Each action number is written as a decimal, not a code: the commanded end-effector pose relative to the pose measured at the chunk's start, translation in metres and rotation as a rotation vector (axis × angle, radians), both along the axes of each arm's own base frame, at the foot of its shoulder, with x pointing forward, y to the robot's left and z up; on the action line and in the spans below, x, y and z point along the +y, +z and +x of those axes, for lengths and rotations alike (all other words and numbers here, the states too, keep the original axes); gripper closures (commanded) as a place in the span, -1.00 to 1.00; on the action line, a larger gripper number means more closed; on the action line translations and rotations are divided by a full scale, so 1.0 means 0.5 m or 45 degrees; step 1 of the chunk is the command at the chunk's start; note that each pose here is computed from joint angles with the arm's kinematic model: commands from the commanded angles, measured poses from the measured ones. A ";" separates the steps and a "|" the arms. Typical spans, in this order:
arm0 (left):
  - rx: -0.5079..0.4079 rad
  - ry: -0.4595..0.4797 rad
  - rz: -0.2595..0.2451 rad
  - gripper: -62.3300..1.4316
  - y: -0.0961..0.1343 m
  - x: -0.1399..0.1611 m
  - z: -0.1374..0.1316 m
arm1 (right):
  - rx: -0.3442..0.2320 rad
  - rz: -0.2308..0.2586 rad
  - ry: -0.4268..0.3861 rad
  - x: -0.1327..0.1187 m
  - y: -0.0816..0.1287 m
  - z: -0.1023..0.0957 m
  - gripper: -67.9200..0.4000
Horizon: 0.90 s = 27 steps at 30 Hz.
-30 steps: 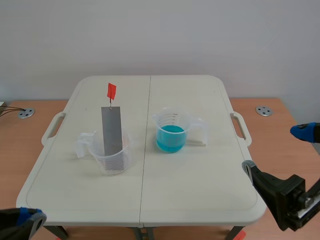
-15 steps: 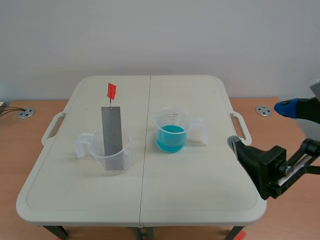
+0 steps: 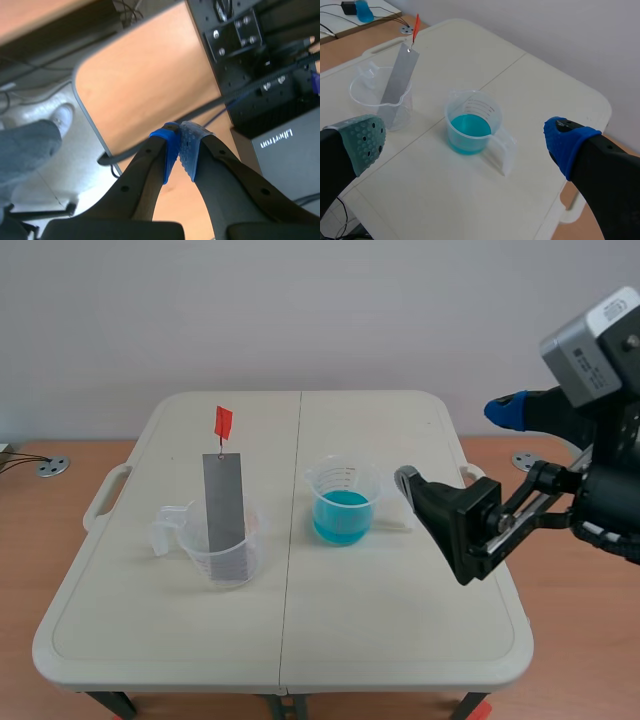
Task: Hold the metal plate by the orange handle, dip it into the blue solution, take it out and point at it, then put the plate back in the beaker on the left.
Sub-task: 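Lift the metal plate out of the left beaker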
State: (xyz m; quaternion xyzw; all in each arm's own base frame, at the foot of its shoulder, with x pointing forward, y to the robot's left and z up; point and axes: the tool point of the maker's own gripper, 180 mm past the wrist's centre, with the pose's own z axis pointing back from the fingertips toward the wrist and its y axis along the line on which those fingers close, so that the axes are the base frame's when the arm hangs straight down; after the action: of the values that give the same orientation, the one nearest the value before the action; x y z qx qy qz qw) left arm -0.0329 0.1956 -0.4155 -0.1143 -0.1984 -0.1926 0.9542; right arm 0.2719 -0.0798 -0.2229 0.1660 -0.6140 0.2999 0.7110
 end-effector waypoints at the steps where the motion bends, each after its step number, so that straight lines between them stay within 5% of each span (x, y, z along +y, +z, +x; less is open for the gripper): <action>1: 0.001 -0.001 -0.022 0.92 0.001 -0.008 -0.001 | -0.020 0.018 0.007 0.002 0.009 0.013 -0.96; 27: 0.076 0.015 0.008 0.92 -0.017 0.012 -0.041 | 0.038 0.199 0.128 0.144 -0.020 0.145 -0.96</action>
State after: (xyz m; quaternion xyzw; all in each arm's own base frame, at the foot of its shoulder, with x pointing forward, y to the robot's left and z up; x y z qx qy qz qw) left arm -0.0536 0.2063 -0.4264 -0.1077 -0.1673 -0.1850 0.9624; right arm 0.3381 -0.0111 -0.2484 0.2509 -0.5987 0.2837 0.7058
